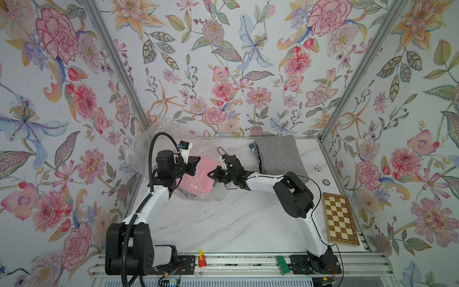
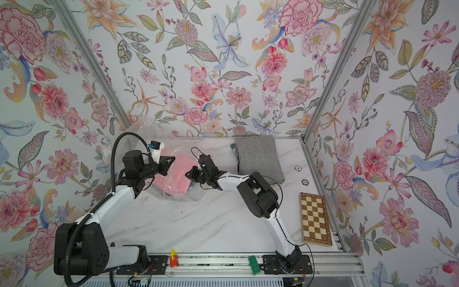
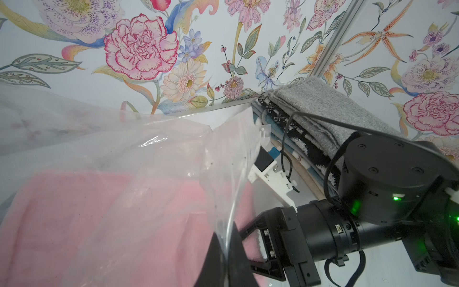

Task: Take the blanket out of the vacuum bag
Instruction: Take out the blanket from the vacuum bag.

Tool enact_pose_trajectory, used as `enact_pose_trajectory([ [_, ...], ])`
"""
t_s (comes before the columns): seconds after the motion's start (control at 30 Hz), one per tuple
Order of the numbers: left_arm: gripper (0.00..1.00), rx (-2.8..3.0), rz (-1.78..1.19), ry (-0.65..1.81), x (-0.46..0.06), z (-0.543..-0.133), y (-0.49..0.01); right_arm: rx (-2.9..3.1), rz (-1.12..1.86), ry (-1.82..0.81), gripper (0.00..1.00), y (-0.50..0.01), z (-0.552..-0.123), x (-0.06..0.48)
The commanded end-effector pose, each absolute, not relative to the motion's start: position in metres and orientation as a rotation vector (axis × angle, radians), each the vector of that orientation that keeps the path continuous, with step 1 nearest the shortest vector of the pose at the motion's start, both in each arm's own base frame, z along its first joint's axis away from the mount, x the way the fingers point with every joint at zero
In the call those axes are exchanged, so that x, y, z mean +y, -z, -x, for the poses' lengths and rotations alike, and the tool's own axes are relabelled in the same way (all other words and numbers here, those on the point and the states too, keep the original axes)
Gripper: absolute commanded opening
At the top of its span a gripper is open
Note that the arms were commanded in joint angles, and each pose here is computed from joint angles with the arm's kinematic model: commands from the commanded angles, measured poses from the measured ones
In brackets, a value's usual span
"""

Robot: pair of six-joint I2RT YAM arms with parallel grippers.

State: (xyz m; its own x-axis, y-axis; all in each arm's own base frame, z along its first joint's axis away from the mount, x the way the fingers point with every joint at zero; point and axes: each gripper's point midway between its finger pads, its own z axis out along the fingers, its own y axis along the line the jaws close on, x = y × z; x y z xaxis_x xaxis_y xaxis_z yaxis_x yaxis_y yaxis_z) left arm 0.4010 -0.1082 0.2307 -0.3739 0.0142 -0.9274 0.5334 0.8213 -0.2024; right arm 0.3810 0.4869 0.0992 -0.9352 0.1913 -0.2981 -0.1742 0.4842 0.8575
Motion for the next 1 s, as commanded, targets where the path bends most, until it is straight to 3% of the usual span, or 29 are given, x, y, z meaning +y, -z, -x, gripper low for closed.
enact_pose_trajectory([
  [0.0, 0.05, 1.849, -0.405, 0.549, -0.101, -0.408, -0.245, 2.247, 0.068, -1.531, 0.0, -0.161, -0.365, 0.487],
  [0.23, 0.05, 1.851, -0.395, 0.546, -0.098, -0.409, -0.244, 2.198, 0.076, -1.558, 0.0, -0.192, -0.339, 0.467],
  [0.57, 0.05, 1.874, -0.397, 0.534, -0.096, -0.41, -0.237, 2.192, 0.102, -1.572, 0.0, -0.223, -0.34, 0.452],
  [0.97, 0.05, 1.869, -0.398, 0.536, -0.097, -0.41, -0.24, 2.36, -0.009, -1.428, 0.0, -0.133, -0.291, 0.35],
])
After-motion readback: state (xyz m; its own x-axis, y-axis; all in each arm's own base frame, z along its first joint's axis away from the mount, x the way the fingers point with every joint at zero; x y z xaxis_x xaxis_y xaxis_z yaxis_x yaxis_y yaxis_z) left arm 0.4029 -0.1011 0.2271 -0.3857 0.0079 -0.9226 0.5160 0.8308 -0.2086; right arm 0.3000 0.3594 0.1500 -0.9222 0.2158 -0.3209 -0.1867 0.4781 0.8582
